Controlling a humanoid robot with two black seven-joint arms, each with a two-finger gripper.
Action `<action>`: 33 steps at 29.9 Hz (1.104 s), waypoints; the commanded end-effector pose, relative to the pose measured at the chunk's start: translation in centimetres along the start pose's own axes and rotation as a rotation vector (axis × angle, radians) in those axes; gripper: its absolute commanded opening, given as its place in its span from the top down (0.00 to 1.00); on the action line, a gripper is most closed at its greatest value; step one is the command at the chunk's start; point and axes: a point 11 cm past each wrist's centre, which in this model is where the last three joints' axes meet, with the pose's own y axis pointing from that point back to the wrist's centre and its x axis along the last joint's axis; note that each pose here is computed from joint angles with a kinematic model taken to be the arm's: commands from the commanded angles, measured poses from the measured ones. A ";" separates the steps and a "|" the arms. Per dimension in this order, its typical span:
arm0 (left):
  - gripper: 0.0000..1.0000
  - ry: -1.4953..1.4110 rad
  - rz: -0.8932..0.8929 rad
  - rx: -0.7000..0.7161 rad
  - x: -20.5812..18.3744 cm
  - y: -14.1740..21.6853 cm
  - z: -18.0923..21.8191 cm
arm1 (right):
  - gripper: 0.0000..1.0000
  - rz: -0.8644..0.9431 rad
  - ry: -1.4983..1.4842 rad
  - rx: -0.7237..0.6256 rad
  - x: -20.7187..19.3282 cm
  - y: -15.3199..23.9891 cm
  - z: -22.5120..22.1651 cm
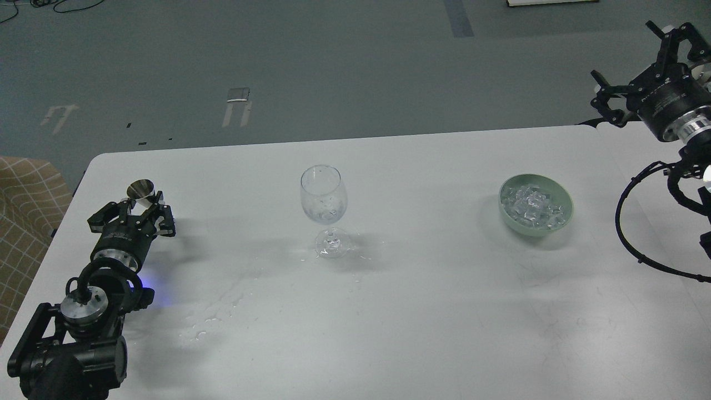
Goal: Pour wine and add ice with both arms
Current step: 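Return the jigger to the table with the left gripper and release, then raise the left gripper away and move the right gripper toward the ice bowl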
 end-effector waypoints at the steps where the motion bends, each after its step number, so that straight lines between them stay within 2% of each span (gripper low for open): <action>1: 0.56 -0.002 -0.004 -0.001 -0.1 0.0 0.1 | 0.00 0.000 0.000 -0.001 0.0 0.0 0.0; 10: 0.55 -0.009 -0.031 0.002 -1.2 -0.5 0.1 | 0.00 0.006 0.003 -0.002 0.3 0.2 0.0; 13: 0.42 -0.020 -0.028 0.014 -1.1 -0.4 0.0 | 0.00 0.004 -0.002 -0.005 0.2 0.2 0.3; 20: 0.41 -0.022 -0.029 0.017 -1.2 -0.4 0.0 | 0.00 -0.002 -0.001 0.000 0.0 0.0 0.0; 24: 0.35 -0.023 -0.031 0.015 -1.2 -0.4 0.1 | 0.00 0.000 -0.001 -0.001 0.0 0.0 0.1; 30: 0.22 -0.031 -0.036 0.011 -1.5 -0.4 0.5 | 0.00 -0.002 -0.001 -0.001 0.0 0.0 0.1; 33: 0.12 -0.053 -0.042 0.006 -1.9 -0.4 1.6 | 0.00 0.001 -0.002 -0.002 0.1 0.1 0.1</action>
